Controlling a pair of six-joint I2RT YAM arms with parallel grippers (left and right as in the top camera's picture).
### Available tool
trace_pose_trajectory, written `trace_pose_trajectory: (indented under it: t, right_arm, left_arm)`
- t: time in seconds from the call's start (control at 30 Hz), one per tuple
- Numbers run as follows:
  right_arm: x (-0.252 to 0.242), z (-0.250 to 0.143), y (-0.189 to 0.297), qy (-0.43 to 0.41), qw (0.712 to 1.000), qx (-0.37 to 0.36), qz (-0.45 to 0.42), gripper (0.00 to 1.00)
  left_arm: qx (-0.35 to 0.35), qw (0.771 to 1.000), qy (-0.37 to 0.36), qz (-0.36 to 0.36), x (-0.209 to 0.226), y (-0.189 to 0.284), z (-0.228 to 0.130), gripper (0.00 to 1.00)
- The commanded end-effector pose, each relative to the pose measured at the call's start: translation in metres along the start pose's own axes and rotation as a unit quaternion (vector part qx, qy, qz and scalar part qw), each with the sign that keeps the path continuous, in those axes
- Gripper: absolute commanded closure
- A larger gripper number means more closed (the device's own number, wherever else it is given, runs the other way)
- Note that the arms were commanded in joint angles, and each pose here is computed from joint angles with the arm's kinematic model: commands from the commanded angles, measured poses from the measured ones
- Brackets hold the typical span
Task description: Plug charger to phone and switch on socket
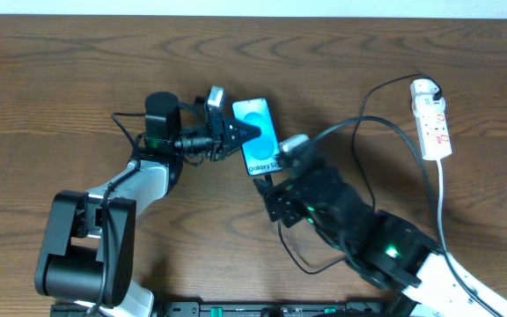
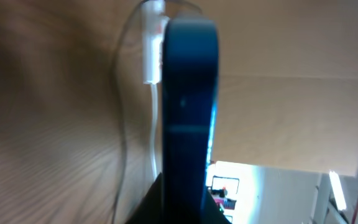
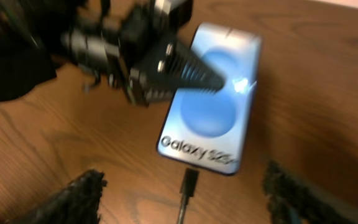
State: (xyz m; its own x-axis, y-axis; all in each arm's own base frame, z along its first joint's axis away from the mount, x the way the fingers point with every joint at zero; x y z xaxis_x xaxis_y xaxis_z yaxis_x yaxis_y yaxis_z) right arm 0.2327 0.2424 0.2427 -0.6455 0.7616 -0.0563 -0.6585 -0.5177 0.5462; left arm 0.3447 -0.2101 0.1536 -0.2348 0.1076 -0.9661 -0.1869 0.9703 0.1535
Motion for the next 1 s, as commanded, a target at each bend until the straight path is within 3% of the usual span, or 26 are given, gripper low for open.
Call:
trace_pose_trajectory:
  t: [0.0, 0.27, 0.47, 0.57, 0.7, 0.97]
  right_arm:
    - [-0.02, 0.017, 0.022, -0.018, 0.999, -0.034, -0.025, 0.15]
    - [-0.073, 0.018, 0.04, -0.066, 0.992, -0.05, -0.092, 0.04]
    - [-0.079, 0.007, 0.04, -0.076, 0.991, -0.028, -0.102, 0.01]
    - [-0.079, 0.0, 0.04, -0.075, 0.992, -0.012, -0.102, 0.01]
    - [-0.079, -0.007, 0.04, -0.073, 0.992, 0.002, -0.103, 0.01]
    - [-0.084, -0.006, 0.041, -0.073, 0.99, 0.0, -0.12, 0.01]
  left_arm:
    - [-0.037, 0.998, -0.053, 0.027, 0.01, 0.0, 0.01, 0.93]
    - [-0.082, 0.99, -0.094, 0.068, 0.016, -0.032, 0.013, 0.93]
    - [-0.042, 0.99, -0.118, 0.064, 0.004, -0.076, 0.023, 0.93]
    - [0.03, 0.991, -0.116, 0.064, 0.007, -0.107, 0.03, 0.93]
    - [0.086, 0.99, -0.063, 0.087, 0.034, -0.127, 0.042, 0.93]
    - [0.081, 0.983, -0.025, 0.165, 0.093, -0.119, 0.046, 0.92]
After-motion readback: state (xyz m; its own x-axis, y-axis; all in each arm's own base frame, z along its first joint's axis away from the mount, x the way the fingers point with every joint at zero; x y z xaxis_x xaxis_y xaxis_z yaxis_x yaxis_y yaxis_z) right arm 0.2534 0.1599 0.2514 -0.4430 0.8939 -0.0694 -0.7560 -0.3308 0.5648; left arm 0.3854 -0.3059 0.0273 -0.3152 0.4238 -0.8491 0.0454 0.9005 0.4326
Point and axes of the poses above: each gripper's point midway between its finger pads, its own y axis back along the fingers, its own x axis along the line the jaws close on, z = x × y, the point moved 1 cm from there along y, back along the fingers, and after that the axes turned 14 degrees about y, right-handed, at the moved point
